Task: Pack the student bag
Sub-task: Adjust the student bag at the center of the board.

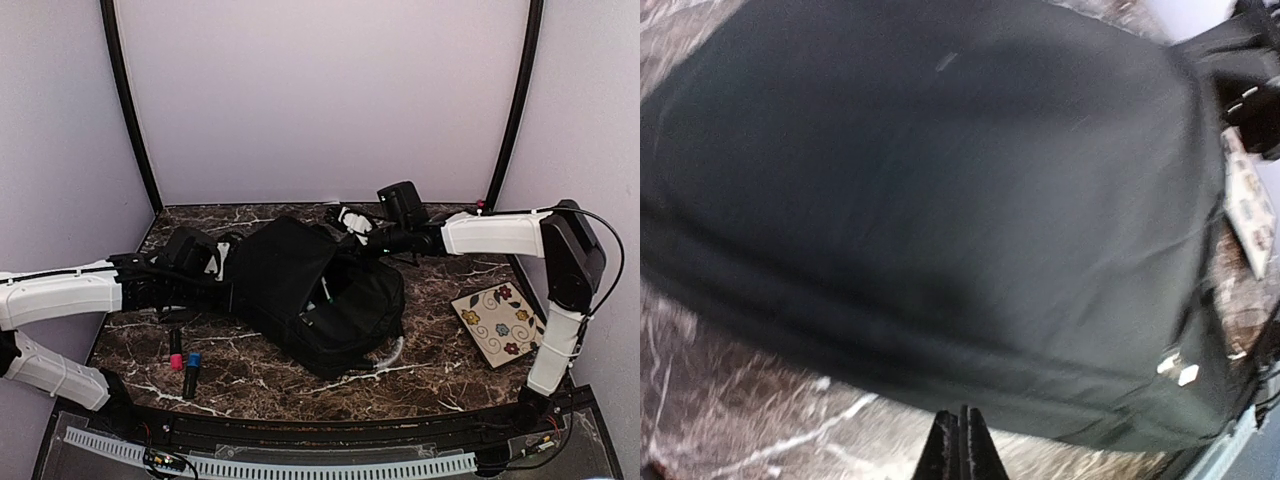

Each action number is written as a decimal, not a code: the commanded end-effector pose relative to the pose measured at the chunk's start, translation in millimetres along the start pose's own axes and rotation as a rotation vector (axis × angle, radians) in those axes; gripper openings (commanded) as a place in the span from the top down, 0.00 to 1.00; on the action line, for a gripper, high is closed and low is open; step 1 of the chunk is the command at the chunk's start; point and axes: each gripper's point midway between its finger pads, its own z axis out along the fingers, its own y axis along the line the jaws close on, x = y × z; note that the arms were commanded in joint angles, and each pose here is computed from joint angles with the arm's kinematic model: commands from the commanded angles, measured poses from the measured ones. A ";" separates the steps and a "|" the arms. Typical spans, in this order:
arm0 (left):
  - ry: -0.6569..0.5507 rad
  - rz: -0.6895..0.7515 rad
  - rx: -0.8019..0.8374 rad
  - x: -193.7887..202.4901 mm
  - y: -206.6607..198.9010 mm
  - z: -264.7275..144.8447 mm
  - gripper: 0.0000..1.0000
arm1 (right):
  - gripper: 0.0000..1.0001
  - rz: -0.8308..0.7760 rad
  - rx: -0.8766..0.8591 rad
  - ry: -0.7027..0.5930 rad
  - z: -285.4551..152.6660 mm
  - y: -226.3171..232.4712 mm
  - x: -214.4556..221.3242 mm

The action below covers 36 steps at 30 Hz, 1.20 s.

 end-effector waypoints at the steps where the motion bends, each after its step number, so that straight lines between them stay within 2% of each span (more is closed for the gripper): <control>1: 0.091 -0.028 -0.152 35.5 36.9 7.1 1.00 | 0.96 0.010 0.038 -0.083 -27.1 -14.0 -28.8; 6: 0.017 0.000 -0.150 10.5 29.8 34.3 1.00 | 0.96 0.002 0.035 -0.078 -36.8 -10.0 -31.2; 13: -0.109 0.099 -0.121 -62.5 -4.5 99.7 1.00 | 0.96 0.018 0.043 -0.033 -41.4 -5.5 -18.7; 18: -0.151 0.130 -0.139 -105.4 -7.6 128.7 1.00 | 0.96 0.030 0.089 0.034 -42.9 -11.0 -0.9; 19: -0.145 0.130 -0.144 -109.6 -5.6 131.4 0.98 | 0.96 0.033 0.095 0.037 -43.2 -11.3 1.5; 22: -0.130 0.126 -0.168 -117.7 0.6 121.5 0.76 | 0.95 0.043 0.084 0.034 -43.5 -9.6 1.3; 23: -0.117 0.126 -0.181 -115.6 2.8 113.9 0.69 | 0.95 0.049 0.081 0.031 -43.5 -9.7 0.3; 27: 0.041 0.072 -0.218 -78.1 14.6 74.9 0.56 | 0.95 0.064 0.062 0.015 -44.8 -7.9 -7.5; 31: 0.192 0.015 -0.245 -26.0 31.2 35.9 0.52 | 0.95 0.064 0.059 0.007 -43.7 -8.9 -10.2; 36: 0.331 -0.070 -0.313 33.0 56.3 -8.6 0.53 | 0.95 0.082 0.044 0.028 -35.3 -8.9 -3.4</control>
